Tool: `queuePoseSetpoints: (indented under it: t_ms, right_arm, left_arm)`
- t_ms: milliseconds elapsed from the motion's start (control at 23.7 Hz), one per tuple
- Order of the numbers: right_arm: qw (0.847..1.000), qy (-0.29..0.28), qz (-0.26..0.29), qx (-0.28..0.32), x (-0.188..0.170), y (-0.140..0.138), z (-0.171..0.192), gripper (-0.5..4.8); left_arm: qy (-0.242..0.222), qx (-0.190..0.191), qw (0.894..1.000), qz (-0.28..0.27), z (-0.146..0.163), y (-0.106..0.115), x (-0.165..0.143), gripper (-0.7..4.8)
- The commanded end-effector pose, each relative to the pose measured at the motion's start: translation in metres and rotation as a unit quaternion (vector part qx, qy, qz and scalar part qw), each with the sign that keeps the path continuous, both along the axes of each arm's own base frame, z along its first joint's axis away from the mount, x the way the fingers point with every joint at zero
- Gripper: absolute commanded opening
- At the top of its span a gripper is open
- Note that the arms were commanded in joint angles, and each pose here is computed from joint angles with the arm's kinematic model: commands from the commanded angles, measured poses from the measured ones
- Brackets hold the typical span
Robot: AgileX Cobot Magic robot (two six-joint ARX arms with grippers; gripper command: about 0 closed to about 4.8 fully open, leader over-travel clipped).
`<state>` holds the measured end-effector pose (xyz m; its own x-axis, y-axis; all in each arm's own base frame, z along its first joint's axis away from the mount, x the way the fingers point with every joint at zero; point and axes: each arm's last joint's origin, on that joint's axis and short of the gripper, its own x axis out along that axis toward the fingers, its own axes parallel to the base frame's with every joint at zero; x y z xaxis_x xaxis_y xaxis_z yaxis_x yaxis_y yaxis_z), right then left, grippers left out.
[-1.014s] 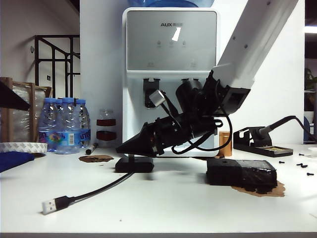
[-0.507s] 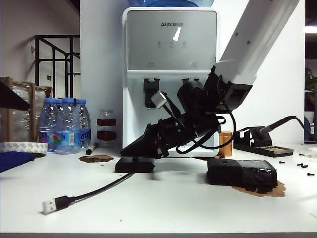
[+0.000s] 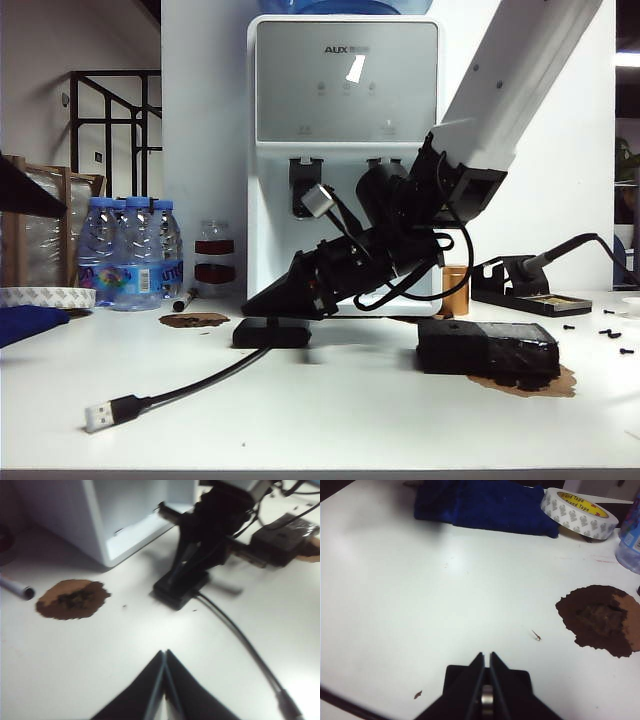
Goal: Take the USB flash drive out of the black sponge and insert it into the slot on top of the black USB adpator box.
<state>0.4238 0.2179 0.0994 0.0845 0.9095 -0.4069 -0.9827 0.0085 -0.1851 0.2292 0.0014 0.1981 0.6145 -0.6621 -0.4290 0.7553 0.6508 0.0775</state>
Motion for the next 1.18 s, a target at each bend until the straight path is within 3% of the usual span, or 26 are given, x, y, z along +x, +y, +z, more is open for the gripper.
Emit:
queuePoseSetpoints:
  t_ms: [42,380,591,760,887,1183]
  right_arm:
    - [0.998,0.051,-0.014,-0.037,-0.005,-0.002,-0.024,-0.02]
    - [0.997,0.057,-0.011,-0.041,-0.005,-0.001,-0.035,-0.02]
    - [0.999,0.029,-0.008,-0.029,-0.003,0.000,-0.027,-0.02]
    - [0.999,0.023,-0.010,-0.024,-0.002,0.001,-0.022,0.67]
    - [1.000,0.025,-0.004,-0.018,-0.002,0.001,-0.021,0.00]
    - [1.000,0.026,0.004,0.004,-0.001,0.002,-0.016,-0.03]
  left_arm:
    - [0.004,-0.005,1.000,-0.011,0.000,-0.003,-0.001,-0.04]
    - [0.005,-0.005,1.000,-0.013,0.000,-0.004,-0.001,-0.04]
    - [0.005,-0.011,1.000,-0.021,0.000,-0.004,-0.001,-0.04]
    - [0.006,-0.022,0.999,-0.034,0.000,-0.005,-0.002,-0.04]
    - [0.008,-0.034,0.998,-0.049,0.000,-0.006,-0.003,-0.04]
    - [0.022,-0.034,0.998,-0.050,-0.002,-0.006,-0.005,-0.04]
